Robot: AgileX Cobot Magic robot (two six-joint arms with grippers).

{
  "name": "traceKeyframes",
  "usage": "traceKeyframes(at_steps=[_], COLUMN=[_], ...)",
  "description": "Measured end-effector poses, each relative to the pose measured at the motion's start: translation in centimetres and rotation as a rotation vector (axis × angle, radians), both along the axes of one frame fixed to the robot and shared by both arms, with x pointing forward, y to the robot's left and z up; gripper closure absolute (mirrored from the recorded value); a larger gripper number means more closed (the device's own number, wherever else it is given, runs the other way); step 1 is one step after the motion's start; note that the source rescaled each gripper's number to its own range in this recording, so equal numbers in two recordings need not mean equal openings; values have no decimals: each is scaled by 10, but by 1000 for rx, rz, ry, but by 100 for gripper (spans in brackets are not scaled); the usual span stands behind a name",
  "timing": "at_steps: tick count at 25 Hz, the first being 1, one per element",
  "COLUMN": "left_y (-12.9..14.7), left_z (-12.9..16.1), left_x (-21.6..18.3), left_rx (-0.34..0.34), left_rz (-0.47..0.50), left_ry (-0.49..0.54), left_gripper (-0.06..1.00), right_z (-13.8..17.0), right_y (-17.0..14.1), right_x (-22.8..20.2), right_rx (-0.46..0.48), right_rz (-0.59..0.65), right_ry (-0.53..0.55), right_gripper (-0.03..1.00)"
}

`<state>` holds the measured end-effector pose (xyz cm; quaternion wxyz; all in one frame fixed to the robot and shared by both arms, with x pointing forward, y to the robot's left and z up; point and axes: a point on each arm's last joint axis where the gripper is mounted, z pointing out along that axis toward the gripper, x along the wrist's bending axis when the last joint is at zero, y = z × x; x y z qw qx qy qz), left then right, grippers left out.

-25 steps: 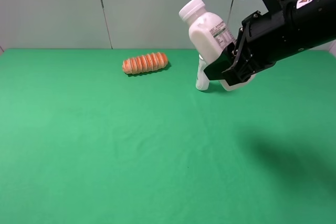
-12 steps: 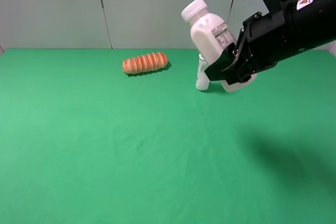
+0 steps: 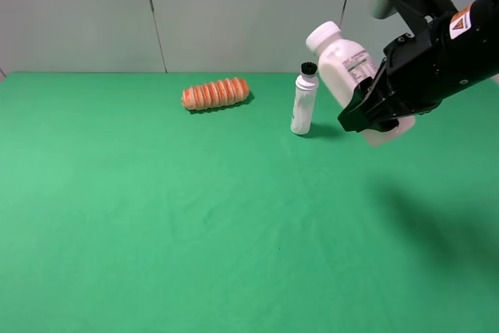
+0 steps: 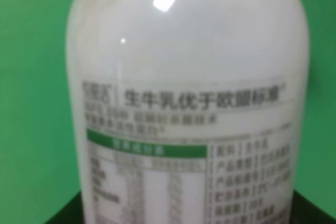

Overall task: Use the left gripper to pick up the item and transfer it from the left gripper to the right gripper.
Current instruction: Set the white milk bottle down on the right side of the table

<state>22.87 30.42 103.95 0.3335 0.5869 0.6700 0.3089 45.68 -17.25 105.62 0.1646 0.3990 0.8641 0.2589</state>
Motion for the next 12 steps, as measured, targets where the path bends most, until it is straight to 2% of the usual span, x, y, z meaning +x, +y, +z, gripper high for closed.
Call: traceKeyframes(at_steps=[6, 12], left_y=[-1, -1], left_z=[0, 0], left_x=[0, 0], left_rx=[0, 0], left_rz=[108, 125], left_ry=[0, 0], left_gripper=[-6, -6], right_z=[-25, -53], right_y=[-15, -35], right_x=[20, 40], right_rx=[-61, -88], right_rz=[-115, -247], right_ry=[106, 225], right_gripper=[95, 95])
